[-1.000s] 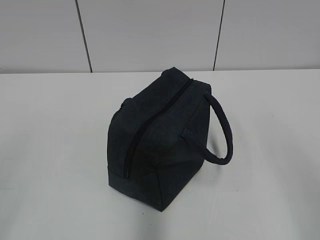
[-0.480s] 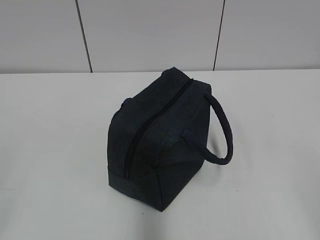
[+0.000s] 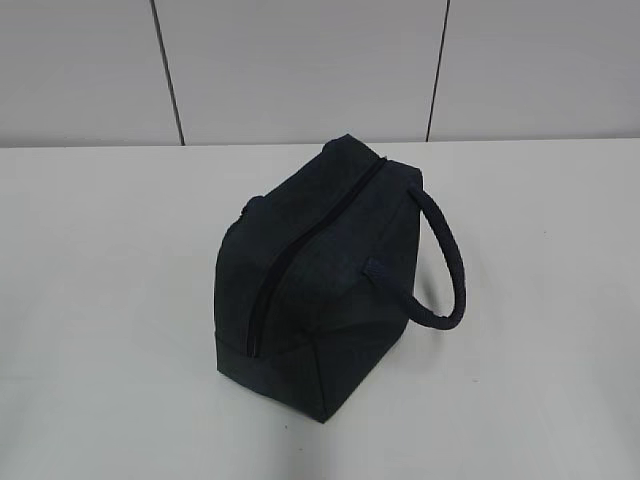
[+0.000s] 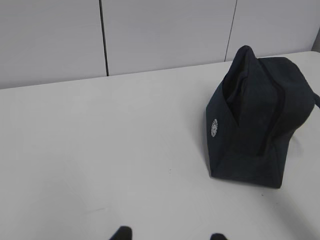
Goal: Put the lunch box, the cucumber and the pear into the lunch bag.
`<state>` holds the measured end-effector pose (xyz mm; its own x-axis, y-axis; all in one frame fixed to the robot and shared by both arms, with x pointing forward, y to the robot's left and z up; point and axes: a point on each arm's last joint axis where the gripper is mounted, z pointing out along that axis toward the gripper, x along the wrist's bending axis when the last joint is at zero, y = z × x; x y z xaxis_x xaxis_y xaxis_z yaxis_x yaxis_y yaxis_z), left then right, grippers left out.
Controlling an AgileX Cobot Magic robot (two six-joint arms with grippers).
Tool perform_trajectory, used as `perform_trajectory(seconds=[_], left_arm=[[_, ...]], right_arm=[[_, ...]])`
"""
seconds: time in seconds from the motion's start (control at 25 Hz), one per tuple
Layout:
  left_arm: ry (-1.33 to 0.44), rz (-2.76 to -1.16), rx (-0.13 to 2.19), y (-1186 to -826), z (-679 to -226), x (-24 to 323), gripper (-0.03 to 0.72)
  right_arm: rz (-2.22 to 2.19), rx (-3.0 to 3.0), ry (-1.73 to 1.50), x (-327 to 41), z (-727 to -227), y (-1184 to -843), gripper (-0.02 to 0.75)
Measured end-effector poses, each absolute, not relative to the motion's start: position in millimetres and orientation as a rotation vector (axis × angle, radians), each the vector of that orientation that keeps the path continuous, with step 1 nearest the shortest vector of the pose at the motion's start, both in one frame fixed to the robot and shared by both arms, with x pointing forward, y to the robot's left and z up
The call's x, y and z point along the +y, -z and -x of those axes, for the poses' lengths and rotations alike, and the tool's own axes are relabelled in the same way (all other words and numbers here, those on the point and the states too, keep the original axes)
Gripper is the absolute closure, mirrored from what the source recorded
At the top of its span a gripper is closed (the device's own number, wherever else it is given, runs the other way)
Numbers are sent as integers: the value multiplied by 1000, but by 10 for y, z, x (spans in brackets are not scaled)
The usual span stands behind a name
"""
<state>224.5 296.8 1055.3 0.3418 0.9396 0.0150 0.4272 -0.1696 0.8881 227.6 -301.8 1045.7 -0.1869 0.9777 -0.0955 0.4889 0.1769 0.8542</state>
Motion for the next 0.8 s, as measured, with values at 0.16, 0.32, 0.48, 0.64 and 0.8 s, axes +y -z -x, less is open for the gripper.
perform_trajectory(seconds=[0.16, 0.32, 0.48, 0.64, 0.8], left_arm=[[-760, -1758, 1219, -10553, -2245, 2968, 390], [-761, -1756, 1222, -10553, -2245, 2967, 395], [-803, -1719, 1288, -10553, -2245, 2958, 407], [-854, -1670, 1374, -10553, -2250, 2945, 412], [-876, -1648, 1410, -10553, -2252, 2939, 418]], right_arm=[[-1391, 1776, -916, -3020, -2276, -10457, 280], [-1391, 1776, -916, -3020, -2276, -10457, 280], [-1413, 1751, -901, -3016, -2275, -10457, 280], [-1470, 1685, -860, -3008, -2274, -10457, 280], [-1480, 1674, -855, -3007, -2274, -10457, 280]])
